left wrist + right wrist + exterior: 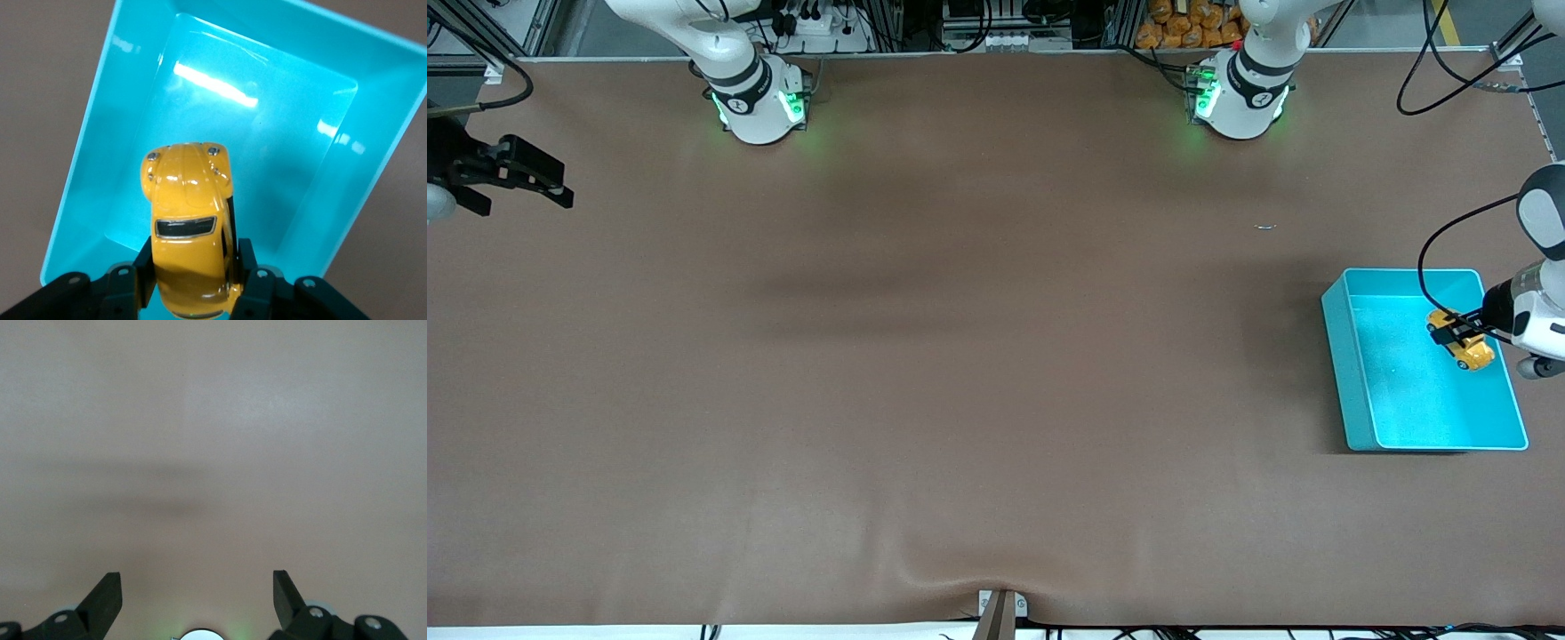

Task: Wind and store yellow beetle car
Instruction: 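Lower the car into the teal bin and open the left gripper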

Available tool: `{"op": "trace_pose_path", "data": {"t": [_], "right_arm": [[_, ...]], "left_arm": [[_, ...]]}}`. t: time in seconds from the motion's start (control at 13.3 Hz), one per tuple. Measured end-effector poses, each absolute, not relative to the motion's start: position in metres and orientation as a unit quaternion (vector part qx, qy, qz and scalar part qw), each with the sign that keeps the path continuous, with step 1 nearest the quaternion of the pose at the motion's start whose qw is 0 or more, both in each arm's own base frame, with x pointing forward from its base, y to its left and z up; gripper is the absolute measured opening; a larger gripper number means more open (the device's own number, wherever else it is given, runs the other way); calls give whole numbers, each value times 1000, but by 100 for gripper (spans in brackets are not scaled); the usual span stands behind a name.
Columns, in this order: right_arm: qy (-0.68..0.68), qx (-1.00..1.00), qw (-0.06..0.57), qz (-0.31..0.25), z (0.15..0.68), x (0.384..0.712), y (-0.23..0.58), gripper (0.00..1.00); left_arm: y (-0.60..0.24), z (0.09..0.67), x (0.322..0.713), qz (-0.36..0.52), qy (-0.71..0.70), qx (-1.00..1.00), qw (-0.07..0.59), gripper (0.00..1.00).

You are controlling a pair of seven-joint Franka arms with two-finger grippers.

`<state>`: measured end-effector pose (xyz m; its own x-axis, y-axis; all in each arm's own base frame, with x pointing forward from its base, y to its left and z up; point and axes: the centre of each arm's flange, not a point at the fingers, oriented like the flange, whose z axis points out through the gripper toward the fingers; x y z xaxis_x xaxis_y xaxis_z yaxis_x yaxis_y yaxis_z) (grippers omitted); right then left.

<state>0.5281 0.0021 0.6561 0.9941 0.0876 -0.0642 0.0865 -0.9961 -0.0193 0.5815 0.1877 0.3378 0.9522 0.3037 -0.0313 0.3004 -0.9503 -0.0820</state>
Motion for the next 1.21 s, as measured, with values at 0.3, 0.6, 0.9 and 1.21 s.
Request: {"op": "trace_pose_path", "data": {"t": [0.3, 0.6, 0.9, 1.21], "right_arm": [[-43, -998, 7, 33, 655, 528, 2, 100], [-43, -999, 7, 32, 655, 528, 2, 100], [-40, -999, 6, 30, 656, 529, -1, 100], [-40, -999, 6, 29, 657, 528, -1, 100]], "left_arm": [[199, 302, 579, 57, -77, -993, 68, 51], [200, 259, 580, 92, -19, -992, 82, 51], [203, 242, 588, 99, 19, -992, 72, 51], [195, 235, 595, 87, 32, -993, 68, 51]]}}
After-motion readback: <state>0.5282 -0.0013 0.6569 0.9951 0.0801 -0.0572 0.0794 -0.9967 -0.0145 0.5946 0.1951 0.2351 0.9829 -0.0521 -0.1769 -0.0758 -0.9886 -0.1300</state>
